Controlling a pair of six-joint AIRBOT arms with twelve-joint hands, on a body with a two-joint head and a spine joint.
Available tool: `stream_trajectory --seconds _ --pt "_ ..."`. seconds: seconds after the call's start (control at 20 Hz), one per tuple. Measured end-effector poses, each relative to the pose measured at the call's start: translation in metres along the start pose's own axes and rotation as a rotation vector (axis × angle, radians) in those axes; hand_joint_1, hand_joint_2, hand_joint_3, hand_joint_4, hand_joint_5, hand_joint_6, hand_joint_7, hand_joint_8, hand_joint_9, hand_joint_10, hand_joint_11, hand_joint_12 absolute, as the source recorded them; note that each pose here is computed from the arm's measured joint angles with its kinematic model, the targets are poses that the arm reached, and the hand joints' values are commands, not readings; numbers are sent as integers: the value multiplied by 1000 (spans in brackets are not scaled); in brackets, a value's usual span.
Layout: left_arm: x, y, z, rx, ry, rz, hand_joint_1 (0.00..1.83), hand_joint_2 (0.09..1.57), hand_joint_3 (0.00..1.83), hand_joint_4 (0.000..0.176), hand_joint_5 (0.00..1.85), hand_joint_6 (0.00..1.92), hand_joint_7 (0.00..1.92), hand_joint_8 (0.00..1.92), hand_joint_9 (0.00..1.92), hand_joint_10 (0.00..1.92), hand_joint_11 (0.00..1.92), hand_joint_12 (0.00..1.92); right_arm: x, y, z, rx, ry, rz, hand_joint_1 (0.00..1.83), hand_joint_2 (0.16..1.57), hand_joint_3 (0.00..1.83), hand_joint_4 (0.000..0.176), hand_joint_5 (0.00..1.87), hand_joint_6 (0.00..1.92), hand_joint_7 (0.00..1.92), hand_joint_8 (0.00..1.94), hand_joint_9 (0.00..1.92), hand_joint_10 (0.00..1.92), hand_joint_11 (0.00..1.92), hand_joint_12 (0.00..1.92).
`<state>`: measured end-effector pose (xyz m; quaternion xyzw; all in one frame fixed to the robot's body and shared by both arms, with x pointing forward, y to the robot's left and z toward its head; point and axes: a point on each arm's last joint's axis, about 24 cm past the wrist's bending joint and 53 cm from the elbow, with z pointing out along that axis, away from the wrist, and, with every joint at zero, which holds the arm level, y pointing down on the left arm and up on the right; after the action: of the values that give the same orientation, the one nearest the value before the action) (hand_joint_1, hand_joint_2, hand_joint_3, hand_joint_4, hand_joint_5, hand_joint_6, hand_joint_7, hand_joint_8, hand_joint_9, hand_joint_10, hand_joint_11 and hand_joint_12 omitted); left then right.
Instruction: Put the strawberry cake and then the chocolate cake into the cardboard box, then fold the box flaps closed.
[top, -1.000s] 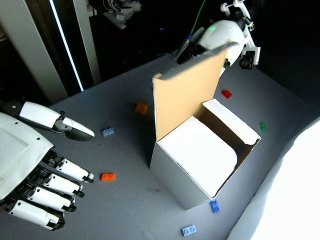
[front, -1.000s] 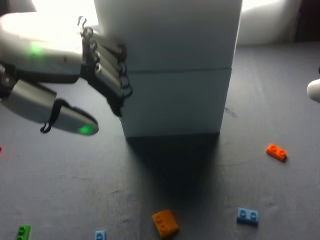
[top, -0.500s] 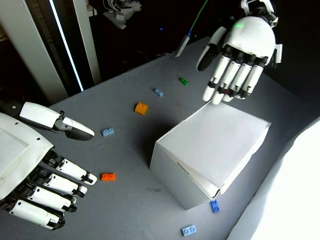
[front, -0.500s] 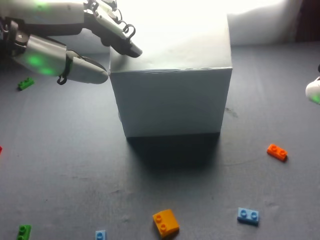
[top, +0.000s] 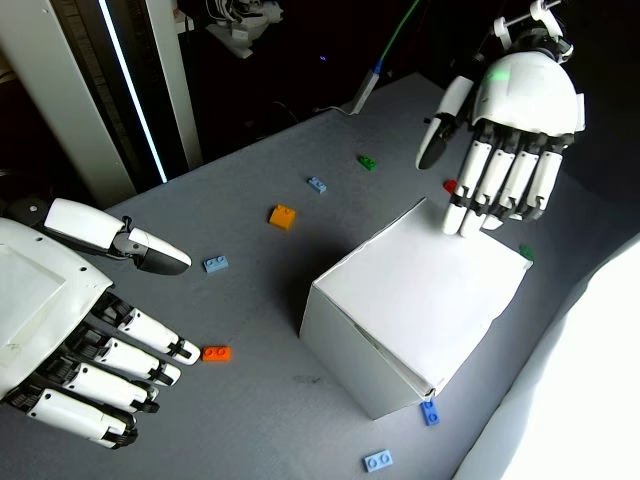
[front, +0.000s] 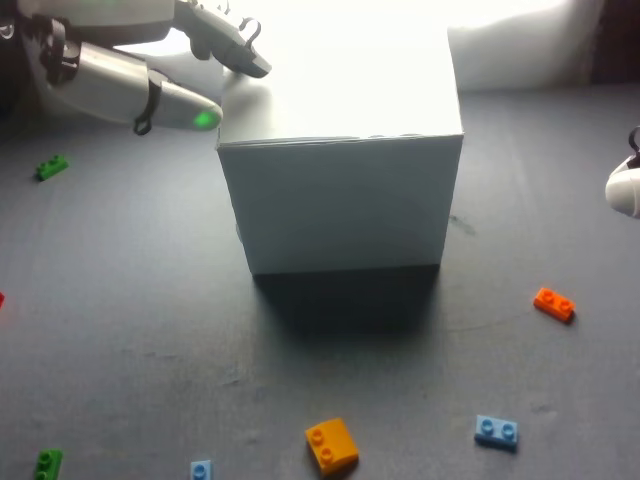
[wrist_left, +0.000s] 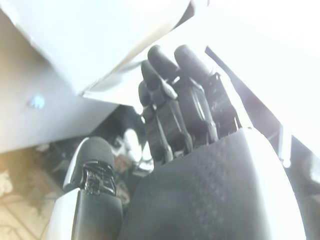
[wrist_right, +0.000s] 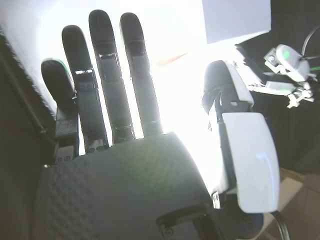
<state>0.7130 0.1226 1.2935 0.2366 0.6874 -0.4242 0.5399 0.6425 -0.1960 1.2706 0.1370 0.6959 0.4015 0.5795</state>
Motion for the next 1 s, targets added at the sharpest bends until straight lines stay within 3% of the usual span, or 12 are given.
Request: stream_trajectory --seconds 0.1,0.3,0.4,0.55,0.8,1.0 --pt "0 1 1 -5 -3 1 161 1348 0 0 561 2 716 2 515 966 290 1633 0 0 0 0 -1 0 0 1233 1 0 826 2 880 7 554 907 174 1765" --pt "17 2 4 -15 37 5 199 1347 1 0 582 8 730 6 503 1004 284 1650 0 0 0 0 0 0 7 1242 1 0 838 8 884 5 590 851 204 1723" --pt "22 3 5 -18 47 2 192 1347 0 0 589 9 732 6 501 1007 261 1653 0 1 0 -2 0 -2 0 1243 0 0 803 0 855 0 547 923 167 1753" --pt "21 3 5 -18 46 3 159 1343 0 0 583 5 728 6 486 1010 255 1658 0 0 0 -1 1 -3 0 1240 0 0 799 4 869 6 578 880 192 1721" --pt "5 5 -2 -7 34 25 175 1341 0 0 633 18 814 38 509 1002 244 1642 0 0 0 -1 1 -3 12 1239 0 0 856 19 955 32 602 953 230 1708" --pt "-22 24 -18 -44 -13 26 164 1332 0 0 702 34 895 102 527 1065 248 1655 2 0 0 0 7 -3 53 1227 0 0 958 51 1039 67 600 1005 227 1727"
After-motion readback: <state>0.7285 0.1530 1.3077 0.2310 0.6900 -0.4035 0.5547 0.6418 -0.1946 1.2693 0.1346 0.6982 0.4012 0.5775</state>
